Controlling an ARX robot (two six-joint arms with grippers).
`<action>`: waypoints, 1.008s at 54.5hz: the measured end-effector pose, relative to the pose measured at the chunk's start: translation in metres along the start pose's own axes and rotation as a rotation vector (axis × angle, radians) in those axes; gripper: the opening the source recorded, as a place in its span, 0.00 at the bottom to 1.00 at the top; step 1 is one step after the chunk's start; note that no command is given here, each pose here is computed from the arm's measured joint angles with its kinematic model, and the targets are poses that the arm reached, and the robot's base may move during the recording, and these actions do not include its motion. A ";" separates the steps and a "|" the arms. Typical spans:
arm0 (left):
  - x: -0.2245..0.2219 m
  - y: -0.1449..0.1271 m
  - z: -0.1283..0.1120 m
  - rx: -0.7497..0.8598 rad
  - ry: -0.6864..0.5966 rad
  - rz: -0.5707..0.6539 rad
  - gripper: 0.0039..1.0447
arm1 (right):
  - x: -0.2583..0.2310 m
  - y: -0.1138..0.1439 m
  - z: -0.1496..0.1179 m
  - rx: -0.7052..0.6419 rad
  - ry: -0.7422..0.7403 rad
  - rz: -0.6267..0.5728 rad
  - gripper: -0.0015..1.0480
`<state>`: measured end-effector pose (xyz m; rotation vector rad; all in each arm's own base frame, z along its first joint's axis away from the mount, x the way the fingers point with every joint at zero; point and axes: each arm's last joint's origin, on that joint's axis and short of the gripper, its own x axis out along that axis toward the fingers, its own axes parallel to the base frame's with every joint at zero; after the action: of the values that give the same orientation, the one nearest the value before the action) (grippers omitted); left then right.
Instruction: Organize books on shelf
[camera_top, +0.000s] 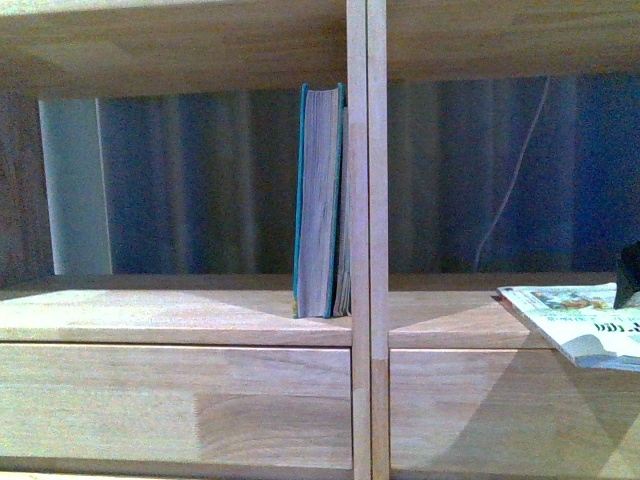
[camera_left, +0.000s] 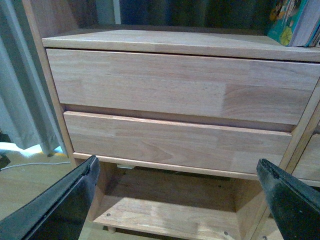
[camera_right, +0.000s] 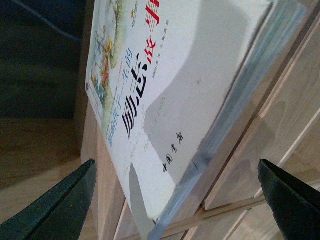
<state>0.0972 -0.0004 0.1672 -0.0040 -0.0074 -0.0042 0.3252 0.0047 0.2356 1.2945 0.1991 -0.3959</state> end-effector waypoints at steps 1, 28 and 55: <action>0.000 0.000 0.000 0.000 0.000 0.000 0.93 | 0.003 0.002 0.000 0.005 -0.002 0.001 0.93; 0.000 0.000 0.000 0.000 0.000 0.000 0.93 | 0.028 0.014 0.003 0.037 -0.022 -0.009 0.46; 0.000 0.000 0.000 0.000 0.000 0.000 0.93 | 0.027 0.016 0.008 0.048 -0.037 0.027 0.07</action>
<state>0.0972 -0.0004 0.1672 -0.0040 -0.0074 -0.0042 0.3560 -0.0046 0.2426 1.3346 0.1409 -0.4033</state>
